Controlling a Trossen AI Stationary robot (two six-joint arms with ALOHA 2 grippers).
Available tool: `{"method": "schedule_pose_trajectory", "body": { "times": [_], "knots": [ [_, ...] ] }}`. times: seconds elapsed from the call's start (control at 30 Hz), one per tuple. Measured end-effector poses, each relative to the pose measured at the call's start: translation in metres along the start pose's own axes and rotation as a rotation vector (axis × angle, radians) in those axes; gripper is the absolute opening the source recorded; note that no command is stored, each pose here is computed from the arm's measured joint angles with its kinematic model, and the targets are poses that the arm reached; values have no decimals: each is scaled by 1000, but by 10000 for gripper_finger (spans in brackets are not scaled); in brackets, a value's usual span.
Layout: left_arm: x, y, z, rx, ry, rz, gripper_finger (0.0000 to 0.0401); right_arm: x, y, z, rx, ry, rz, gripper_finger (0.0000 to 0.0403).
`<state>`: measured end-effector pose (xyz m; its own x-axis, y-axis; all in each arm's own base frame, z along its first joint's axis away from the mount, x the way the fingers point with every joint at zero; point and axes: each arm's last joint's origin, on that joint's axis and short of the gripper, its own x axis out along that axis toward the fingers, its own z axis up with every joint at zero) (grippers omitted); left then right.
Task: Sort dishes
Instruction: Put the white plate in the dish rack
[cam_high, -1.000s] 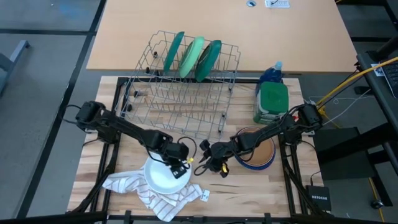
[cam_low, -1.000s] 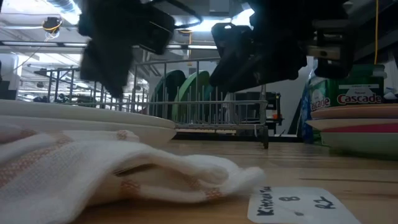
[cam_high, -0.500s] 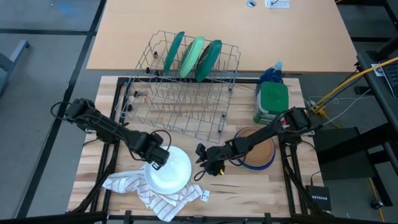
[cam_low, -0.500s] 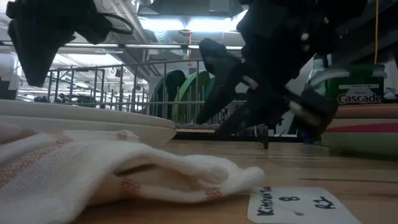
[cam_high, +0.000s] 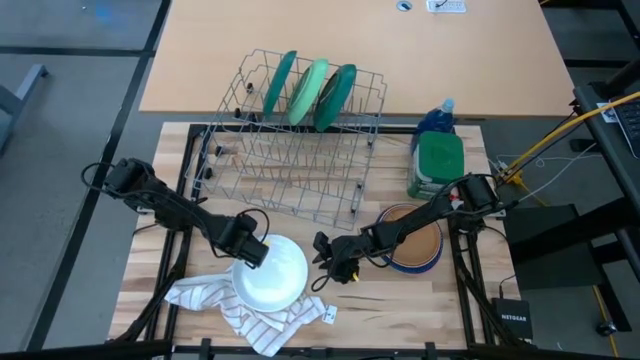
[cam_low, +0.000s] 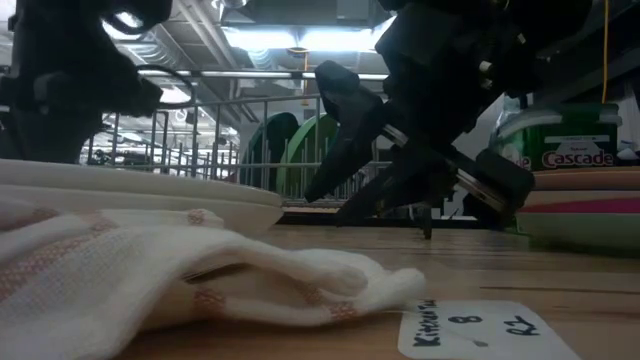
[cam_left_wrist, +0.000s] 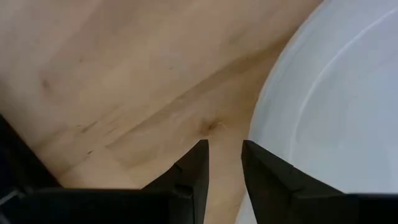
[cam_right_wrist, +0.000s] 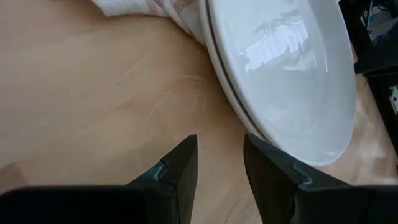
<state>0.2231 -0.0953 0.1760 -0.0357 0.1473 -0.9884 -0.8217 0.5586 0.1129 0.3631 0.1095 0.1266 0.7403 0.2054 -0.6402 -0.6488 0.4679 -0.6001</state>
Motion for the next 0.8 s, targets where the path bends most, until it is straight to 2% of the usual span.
{"method": "schedule_pose_trajectory", "body": {
  "times": [0.27,0.57,0.7,0.8],
  "knots": [
    [14,2,-3,-19,16,-30,88,0,0,0,0,-2,1,133],
    [13,-10,0,-37,2,-150,88,0,-7,6,1,-65,-73,133],
    [13,-11,0,-54,3,-164,88,0,-5,6,-23,-70,-45,133],
    [13,-11,0,-64,4,-164,88,0,0,2,-42,-41,19,133]
  ]
}}
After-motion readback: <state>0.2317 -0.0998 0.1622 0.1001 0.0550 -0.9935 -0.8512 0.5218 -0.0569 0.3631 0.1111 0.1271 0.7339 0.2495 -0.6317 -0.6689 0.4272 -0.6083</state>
